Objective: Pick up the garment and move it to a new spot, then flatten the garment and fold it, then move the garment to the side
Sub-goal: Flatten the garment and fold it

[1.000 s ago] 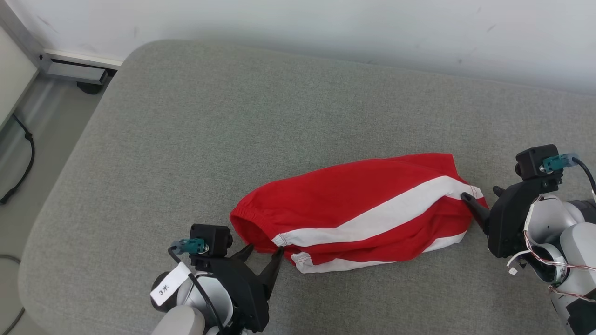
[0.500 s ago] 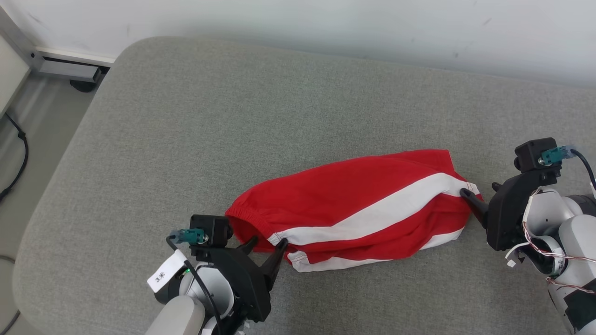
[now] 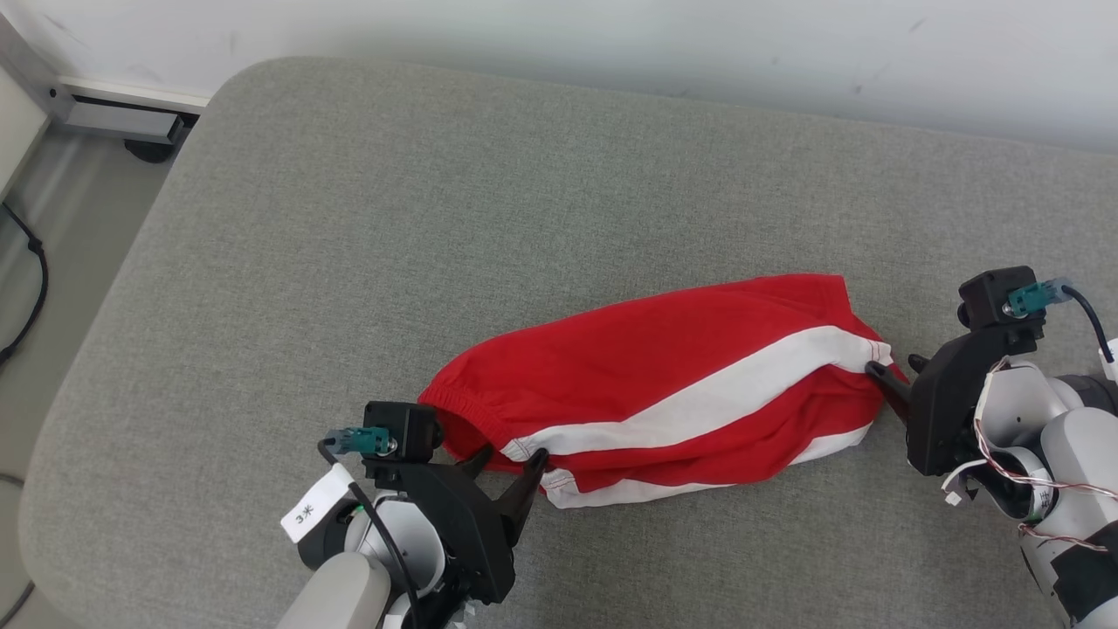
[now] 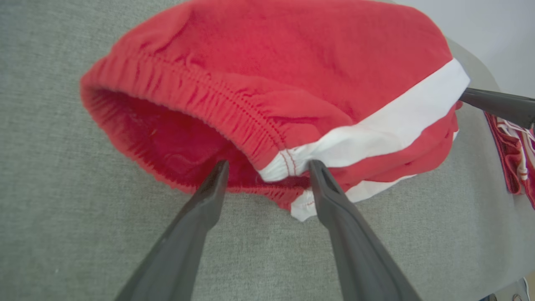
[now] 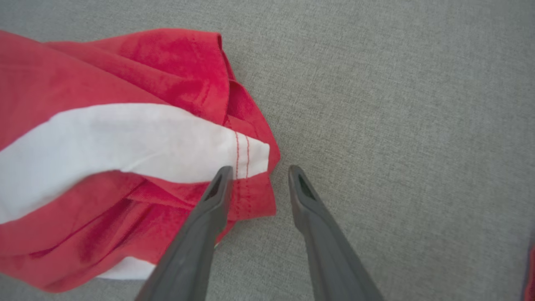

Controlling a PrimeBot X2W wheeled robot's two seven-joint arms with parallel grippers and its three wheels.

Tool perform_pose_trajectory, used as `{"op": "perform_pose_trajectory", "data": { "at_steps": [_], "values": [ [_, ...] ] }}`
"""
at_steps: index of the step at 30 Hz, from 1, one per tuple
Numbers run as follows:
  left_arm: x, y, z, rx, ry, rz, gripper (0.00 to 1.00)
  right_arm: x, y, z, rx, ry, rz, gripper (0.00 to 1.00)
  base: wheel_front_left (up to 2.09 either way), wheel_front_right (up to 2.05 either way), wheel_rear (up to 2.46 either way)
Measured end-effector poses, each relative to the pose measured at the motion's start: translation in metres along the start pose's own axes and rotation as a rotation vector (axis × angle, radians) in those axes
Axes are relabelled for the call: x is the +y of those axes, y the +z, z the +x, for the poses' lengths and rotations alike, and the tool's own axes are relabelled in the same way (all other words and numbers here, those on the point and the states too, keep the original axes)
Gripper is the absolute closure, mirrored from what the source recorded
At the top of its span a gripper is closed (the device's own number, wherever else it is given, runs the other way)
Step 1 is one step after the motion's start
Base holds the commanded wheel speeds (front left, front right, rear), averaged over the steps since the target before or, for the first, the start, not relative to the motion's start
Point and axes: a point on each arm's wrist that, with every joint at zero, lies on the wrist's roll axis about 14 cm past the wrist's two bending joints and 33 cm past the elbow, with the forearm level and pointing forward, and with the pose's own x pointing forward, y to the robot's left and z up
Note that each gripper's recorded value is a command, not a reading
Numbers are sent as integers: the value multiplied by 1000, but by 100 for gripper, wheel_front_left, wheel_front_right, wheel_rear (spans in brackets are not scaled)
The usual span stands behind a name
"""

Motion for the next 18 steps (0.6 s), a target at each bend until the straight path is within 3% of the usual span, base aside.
{"op": "perform_pose_trajectory", "data": {
  "at_steps": [6, 10, 18],
  "values": [
    [-2, -1, -1, 1, -16, -34, 0, 2, 0, 1, 1, 14, 20, 30, 0, 0, 0],
    [-2, -3, 0, 8, -16, -34, 0, 8, 5, 3, -26, 41, 74, 0, 0, 0, 0],
    [1, -7, 1, 19, -8, -38, 0, 14, 22, 11, -59, 78, 153, 0, 0, 0, 0]
  ]
}}
